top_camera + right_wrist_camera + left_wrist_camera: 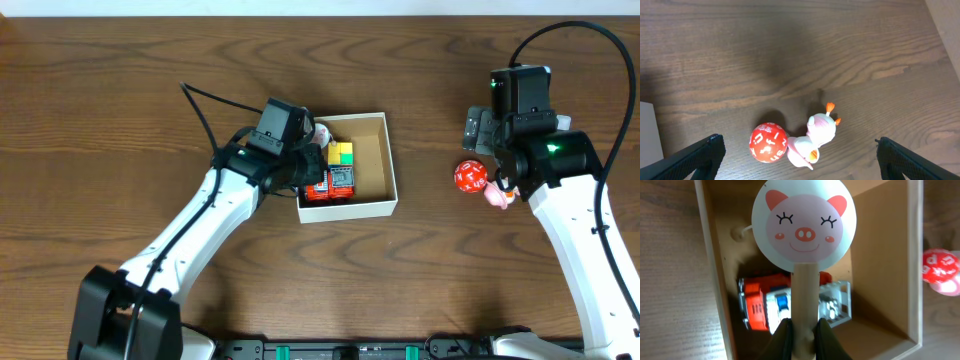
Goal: Pack container
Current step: 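Release the pig toy in the box and raise the left gripper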
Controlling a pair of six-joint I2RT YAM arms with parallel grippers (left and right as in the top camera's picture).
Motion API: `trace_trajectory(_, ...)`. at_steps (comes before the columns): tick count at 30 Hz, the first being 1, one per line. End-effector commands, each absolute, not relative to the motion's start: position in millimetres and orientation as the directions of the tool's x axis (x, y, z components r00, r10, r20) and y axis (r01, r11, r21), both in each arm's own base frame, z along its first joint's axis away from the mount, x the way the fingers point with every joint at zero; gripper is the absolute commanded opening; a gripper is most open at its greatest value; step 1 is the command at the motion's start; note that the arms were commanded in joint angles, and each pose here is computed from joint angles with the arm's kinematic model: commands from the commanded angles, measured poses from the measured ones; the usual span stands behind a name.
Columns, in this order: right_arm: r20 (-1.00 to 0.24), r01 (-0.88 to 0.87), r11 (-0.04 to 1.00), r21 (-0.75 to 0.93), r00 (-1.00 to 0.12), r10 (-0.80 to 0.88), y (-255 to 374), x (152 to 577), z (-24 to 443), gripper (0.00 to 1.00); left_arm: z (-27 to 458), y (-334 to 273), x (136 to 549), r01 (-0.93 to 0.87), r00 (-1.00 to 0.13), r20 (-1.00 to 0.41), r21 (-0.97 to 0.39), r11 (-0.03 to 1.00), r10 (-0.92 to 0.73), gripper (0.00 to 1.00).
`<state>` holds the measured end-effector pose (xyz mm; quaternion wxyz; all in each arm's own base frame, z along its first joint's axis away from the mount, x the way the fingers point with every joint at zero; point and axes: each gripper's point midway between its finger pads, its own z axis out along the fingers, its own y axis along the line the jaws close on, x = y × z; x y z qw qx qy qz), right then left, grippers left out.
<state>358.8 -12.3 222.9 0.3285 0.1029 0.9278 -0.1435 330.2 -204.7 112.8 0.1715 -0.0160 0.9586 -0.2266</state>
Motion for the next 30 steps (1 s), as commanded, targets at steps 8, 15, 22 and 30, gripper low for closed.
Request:
trace_trajectory(8, -0.658, 0.301, 0.933, -0.197, -0.746, 0.101, -15.4, 358.2, 231.8, 0.99, 108.5, -203.5, 333.3, 0.053, -0.938, -0.331, -0.42, 0.906, -0.099, 0.52)
trace_trajectory(15, -0.658, 0.301, 0.933, -0.197, -0.746, 0.101, -15.4, 358.2, 231.8, 0.99, 111.6, -205.2, 336.7, 0.061, -0.932, -0.347, -0.427, 0.902, -0.101, 0.62)
trace_trajectory(22, -0.658, 0.301, 0.933, -0.197, -0.746, 0.101, -15.4, 358.2, 231.8, 0.99, 148.4, -207.7, 352.0, 0.122, -0.875, -0.467, -0.464, 0.877, -0.125, 0.62)
trace_trajectory(30, -0.658, 0.301, 0.933, -0.197, -0.746, 0.101, -15.4, 358.2, 231.8, 0.99, 199.9, -140.0, 375.0, 0.148, -0.719, -0.691, -0.259, 0.954, -0.076, 0.71)
